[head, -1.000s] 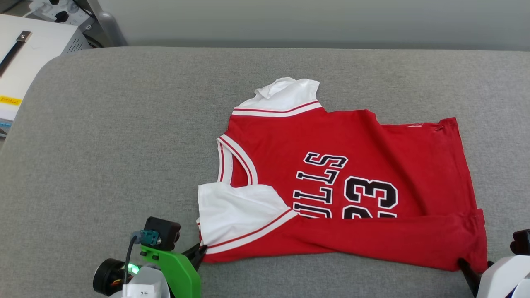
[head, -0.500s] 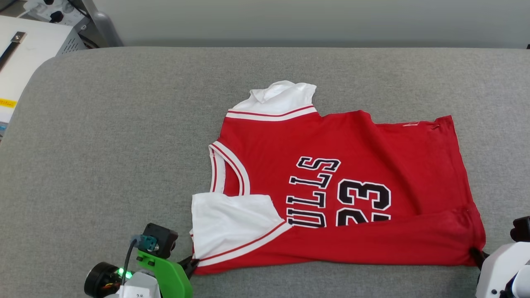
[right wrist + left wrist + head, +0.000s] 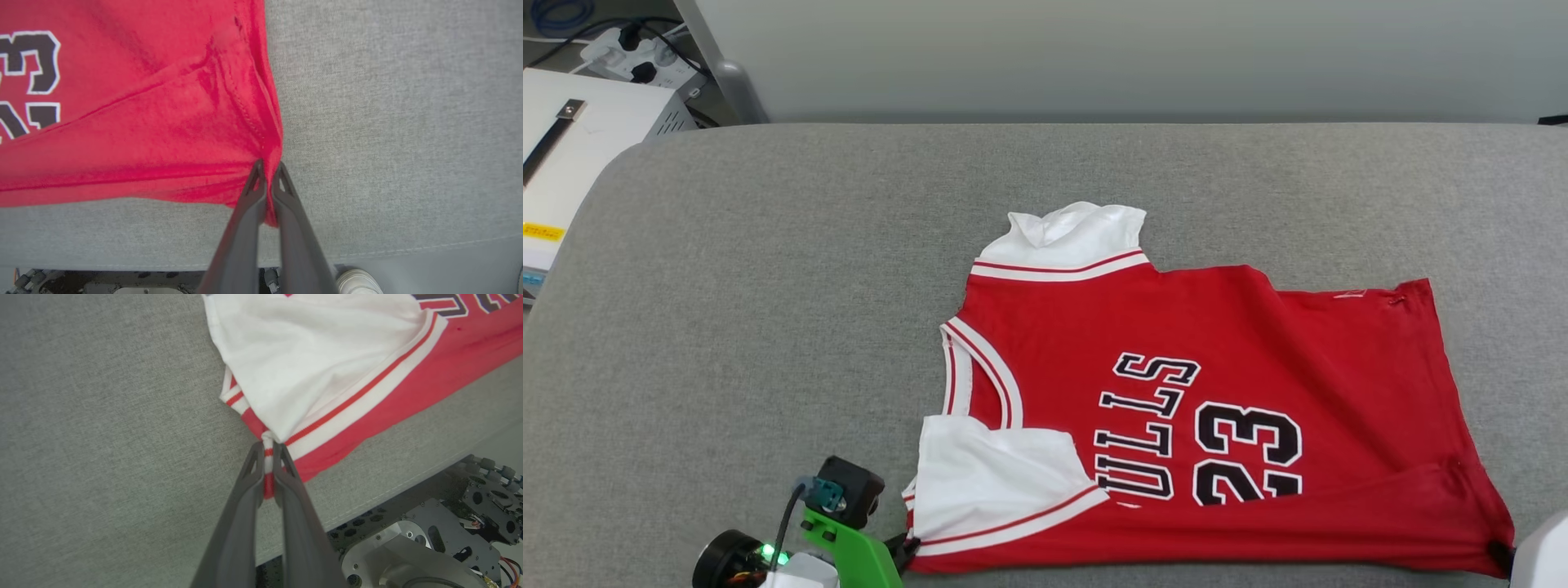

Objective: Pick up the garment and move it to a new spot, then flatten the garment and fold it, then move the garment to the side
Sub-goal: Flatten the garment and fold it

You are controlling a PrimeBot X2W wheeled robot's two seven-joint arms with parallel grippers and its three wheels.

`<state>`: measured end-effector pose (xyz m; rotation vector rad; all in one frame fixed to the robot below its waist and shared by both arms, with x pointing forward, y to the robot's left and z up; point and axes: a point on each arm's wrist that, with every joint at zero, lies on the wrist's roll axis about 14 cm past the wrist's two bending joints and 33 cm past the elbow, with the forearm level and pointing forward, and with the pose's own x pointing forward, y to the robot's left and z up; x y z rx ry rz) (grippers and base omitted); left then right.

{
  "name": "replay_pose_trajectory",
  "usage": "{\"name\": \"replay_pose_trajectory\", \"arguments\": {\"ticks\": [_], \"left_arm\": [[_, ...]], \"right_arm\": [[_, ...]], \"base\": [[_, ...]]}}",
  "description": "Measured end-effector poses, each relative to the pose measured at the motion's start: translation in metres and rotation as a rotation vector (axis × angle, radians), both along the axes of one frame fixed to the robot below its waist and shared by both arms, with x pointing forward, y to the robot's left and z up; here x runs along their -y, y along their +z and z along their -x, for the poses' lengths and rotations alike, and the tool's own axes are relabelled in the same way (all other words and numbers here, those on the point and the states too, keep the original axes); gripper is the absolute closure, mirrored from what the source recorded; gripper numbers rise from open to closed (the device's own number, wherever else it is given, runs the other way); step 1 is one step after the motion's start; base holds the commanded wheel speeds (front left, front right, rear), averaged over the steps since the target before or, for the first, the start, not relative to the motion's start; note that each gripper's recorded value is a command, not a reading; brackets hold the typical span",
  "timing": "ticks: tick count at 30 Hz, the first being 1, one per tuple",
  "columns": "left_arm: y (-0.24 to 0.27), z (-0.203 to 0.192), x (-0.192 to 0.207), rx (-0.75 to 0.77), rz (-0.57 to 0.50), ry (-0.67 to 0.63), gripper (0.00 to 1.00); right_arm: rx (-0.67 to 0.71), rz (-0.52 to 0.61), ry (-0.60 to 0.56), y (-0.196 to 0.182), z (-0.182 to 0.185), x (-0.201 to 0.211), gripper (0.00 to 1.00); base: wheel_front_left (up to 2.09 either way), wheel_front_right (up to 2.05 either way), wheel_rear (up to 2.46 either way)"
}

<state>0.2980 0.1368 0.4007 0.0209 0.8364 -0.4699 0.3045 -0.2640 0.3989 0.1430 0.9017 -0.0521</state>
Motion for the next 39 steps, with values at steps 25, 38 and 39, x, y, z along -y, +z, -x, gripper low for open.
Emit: {"name": "replay_pose_trajectory", "arguments": {"ticks": [25, 38, 39], "left_arm": [[0.092, -0.079, -0.019, 0.670, 0.192, 0.337, 0.00], [0.119, -0.066, -0.024, 0.819, 0.251, 0.397, 0.00], [0.119, -0.066, -0.022, 0.822, 0.255, 0.394, 0.00]], "right_arm": [[0.677, 0.062, 0.081, 0.106, -0.057, -0.021, 0.00], [0.946, 0.016, 0.065, 0.143, -0.056, -0.041, 0.00], [0.949, 0.014, 0.064, 0.143, -0.056, -0.042, 0.00]], "base": [[0.00, 0.00, 0.00], [0.00, 0.00, 0.00], [0.00, 0.00, 0.00]]}}
